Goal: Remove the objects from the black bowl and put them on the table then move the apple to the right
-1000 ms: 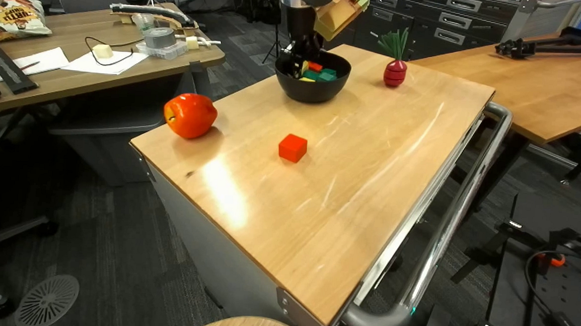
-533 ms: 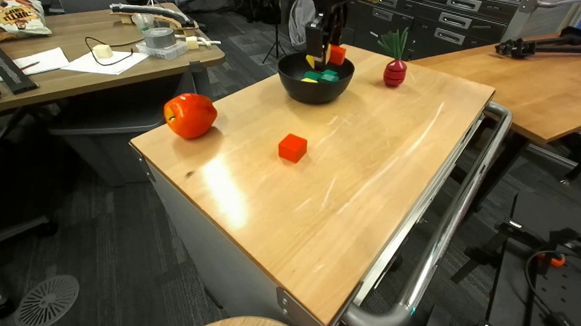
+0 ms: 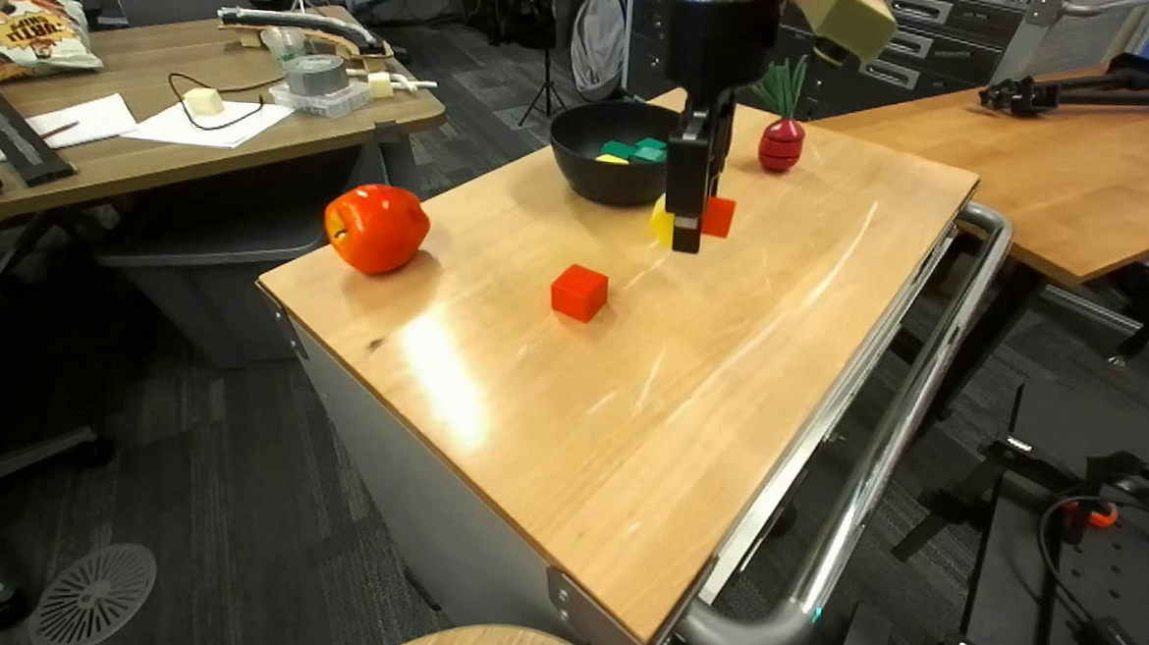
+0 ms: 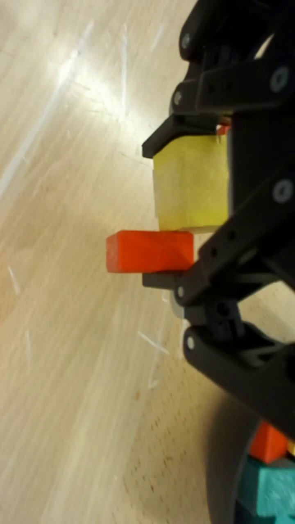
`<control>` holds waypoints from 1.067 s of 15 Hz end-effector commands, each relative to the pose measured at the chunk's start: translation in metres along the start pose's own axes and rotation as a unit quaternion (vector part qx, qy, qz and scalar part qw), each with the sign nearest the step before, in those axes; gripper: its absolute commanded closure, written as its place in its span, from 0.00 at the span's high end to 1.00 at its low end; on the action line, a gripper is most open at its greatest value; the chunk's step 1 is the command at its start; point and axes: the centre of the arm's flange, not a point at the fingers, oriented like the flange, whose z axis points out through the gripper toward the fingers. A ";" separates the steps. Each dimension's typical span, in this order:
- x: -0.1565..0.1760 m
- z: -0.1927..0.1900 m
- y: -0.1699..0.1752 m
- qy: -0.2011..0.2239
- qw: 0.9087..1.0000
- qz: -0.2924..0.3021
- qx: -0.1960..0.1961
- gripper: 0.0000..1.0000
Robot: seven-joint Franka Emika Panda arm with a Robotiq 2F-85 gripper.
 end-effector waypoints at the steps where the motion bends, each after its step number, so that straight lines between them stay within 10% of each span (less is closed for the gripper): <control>1: 0.002 0.031 -0.014 -0.017 1.000 0.011 0.023 0.42; 6: 0.006 0.053 -0.018 -0.037 0.999 0.014 0.038 0.42; 7: 0.005 0.052 -0.017 -0.034 0.999 0.015 0.036 0.84; 9: 0.001 0.046 -0.016 -0.024 0.999 0.020 0.032 0.98; 16: 0.000 -0.021 0.017 0.095 0.991 0.077 -0.047 1.00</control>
